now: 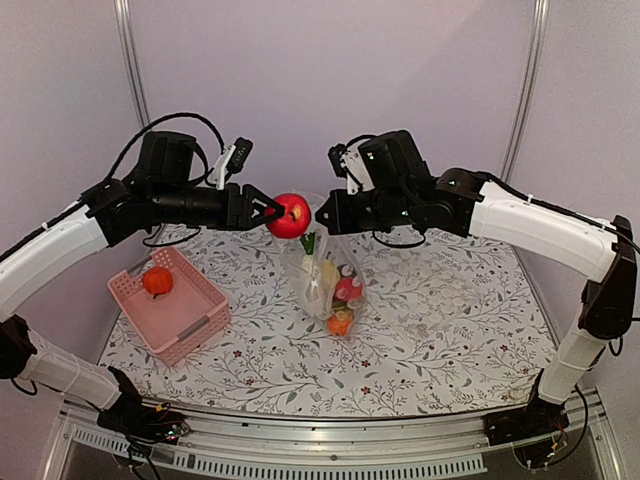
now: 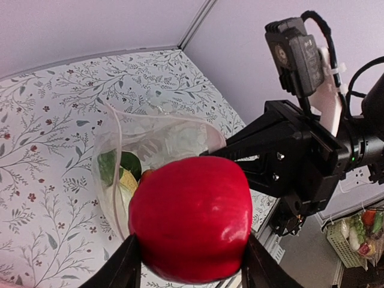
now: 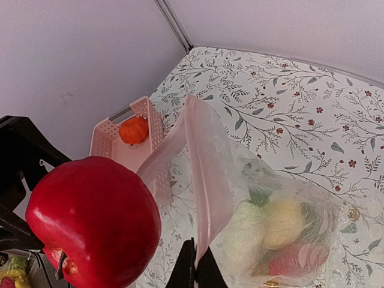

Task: Place the food in the zip-top bag and seal the zipper
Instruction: Place the fake fruit in the zipper food storage bag.

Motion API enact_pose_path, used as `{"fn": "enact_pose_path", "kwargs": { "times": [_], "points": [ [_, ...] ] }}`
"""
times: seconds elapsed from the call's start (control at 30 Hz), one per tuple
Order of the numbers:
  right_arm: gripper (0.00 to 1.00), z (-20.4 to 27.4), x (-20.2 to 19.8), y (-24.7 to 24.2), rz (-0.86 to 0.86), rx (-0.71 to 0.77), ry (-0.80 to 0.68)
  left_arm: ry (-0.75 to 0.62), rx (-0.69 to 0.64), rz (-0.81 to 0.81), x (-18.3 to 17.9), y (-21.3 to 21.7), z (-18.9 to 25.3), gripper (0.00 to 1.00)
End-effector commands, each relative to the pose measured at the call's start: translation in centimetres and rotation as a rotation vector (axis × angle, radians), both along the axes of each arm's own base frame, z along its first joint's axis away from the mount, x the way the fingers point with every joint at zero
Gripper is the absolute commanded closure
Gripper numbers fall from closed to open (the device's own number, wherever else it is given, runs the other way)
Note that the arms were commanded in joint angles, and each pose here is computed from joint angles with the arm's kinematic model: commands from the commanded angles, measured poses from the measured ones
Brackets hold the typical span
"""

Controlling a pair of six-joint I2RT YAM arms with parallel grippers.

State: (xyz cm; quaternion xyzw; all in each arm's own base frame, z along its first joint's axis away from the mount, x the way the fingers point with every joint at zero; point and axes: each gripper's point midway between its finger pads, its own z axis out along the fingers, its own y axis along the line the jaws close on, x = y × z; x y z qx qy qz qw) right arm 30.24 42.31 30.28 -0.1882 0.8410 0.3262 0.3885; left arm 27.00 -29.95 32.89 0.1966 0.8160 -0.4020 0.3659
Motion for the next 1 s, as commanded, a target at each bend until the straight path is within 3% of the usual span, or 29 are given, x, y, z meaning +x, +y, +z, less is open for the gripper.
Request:
{"fn": "enact_pose_path", "kwargs": {
  "times": [0.0,0.3,0.57,0.97],
  "points": [
    [1.00,2.0,-0.6,-0.2,0.014,0.027,-0.030,-0.036,0.060,0.043,0.7,0.1,-0.1,0.49],
    [1.00,2.3,-0.6,0.1,0.022,0.038,-0.032,-0.024,0.171,0.090,1.4,-0.4,-1.9,0.49],
    [1.00,2.5,-0.6,0.5,0.033,0.043,-0.034,-0.025,0.358,0.205,3.0,-1.2,-4.1,0.50],
    [1.00,1.9,-0.2,0.7,0.024,0.044,-0.030,-0.020,0.330,0.183,3.9,-4.6,-5.7,0.50]
  ]
}}
